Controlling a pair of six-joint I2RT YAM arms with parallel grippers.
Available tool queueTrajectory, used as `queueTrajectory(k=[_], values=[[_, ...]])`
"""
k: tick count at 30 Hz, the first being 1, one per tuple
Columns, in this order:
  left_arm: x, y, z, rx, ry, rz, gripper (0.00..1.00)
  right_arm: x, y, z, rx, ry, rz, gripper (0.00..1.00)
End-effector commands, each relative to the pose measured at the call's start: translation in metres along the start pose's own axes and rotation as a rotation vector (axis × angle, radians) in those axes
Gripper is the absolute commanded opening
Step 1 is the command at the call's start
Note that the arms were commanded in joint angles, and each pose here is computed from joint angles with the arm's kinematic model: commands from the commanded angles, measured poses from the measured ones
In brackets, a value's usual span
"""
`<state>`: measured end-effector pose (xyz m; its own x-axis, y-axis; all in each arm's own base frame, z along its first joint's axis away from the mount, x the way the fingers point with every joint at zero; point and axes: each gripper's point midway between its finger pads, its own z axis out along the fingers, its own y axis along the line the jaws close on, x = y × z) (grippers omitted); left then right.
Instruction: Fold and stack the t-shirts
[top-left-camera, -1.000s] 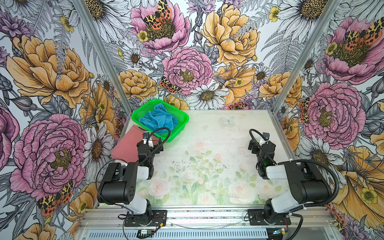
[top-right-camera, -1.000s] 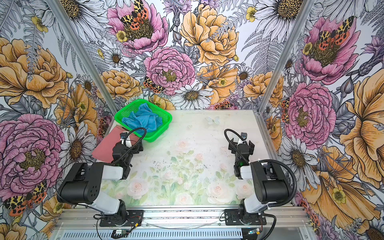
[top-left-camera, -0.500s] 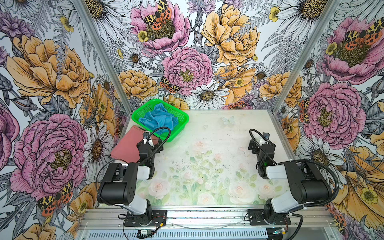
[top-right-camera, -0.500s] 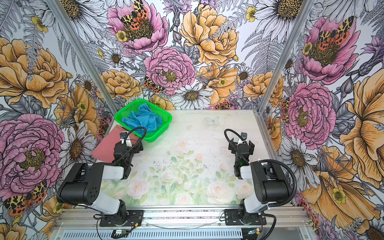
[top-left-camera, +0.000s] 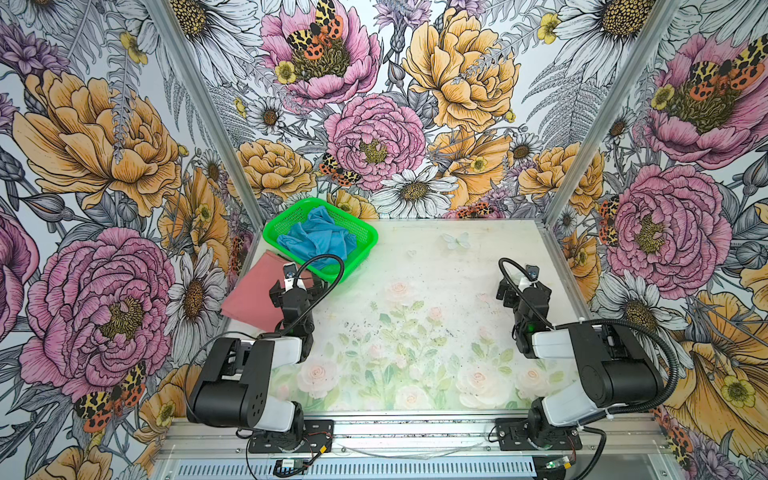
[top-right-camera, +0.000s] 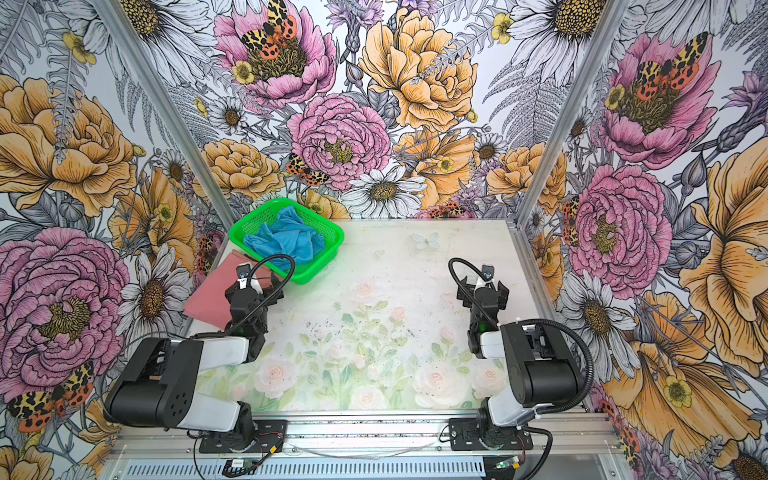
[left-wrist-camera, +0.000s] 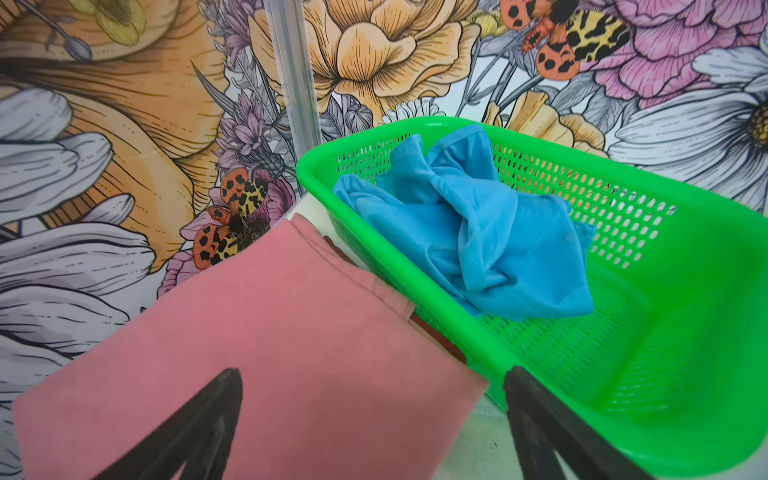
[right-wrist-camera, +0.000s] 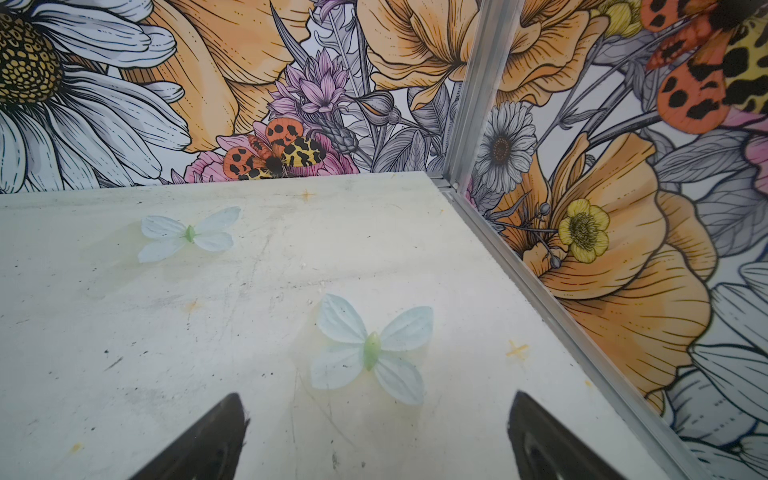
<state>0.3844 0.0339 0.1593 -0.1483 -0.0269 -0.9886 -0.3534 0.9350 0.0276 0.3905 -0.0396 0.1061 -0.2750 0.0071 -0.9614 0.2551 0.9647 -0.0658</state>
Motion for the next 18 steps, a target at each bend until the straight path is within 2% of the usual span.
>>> queueTrajectory(k=[1,5,8,11,14,18], values=[[-0.037,0.025,-0.012,-0.21,-0.036,-0.039,0.99,-0.011,0.0,0.002,-0.007,-0.03,0.024,1.0],[-0.05,0.04,-0.027,-0.342,0.076,-0.194,0.99,-0.012,0.0,0.002,-0.007,-0.03,0.024,1.0],[-0.047,0.042,-0.033,-0.405,0.213,-0.227,0.99,-0.011,0.001,0.003,-0.017,-0.026,0.024,1.0],[-0.035,0.026,-0.031,-0.343,0.361,-0.2,0.99,-0.019,0.023,0.004,-0.143,0.002,-0.031,1.0],[-0.013,0.015,-0.035,-0.296,0.5,-0.222,0.99,-0.036,0.03,0.002,-0.158,0.075,-0.059,0.99],[0.027,0.035,-0.048,-0.328,0.632,-0.336,0.99,-0.07,0.051,-0.026,-0.262,0.177,-0.024,0.99]])
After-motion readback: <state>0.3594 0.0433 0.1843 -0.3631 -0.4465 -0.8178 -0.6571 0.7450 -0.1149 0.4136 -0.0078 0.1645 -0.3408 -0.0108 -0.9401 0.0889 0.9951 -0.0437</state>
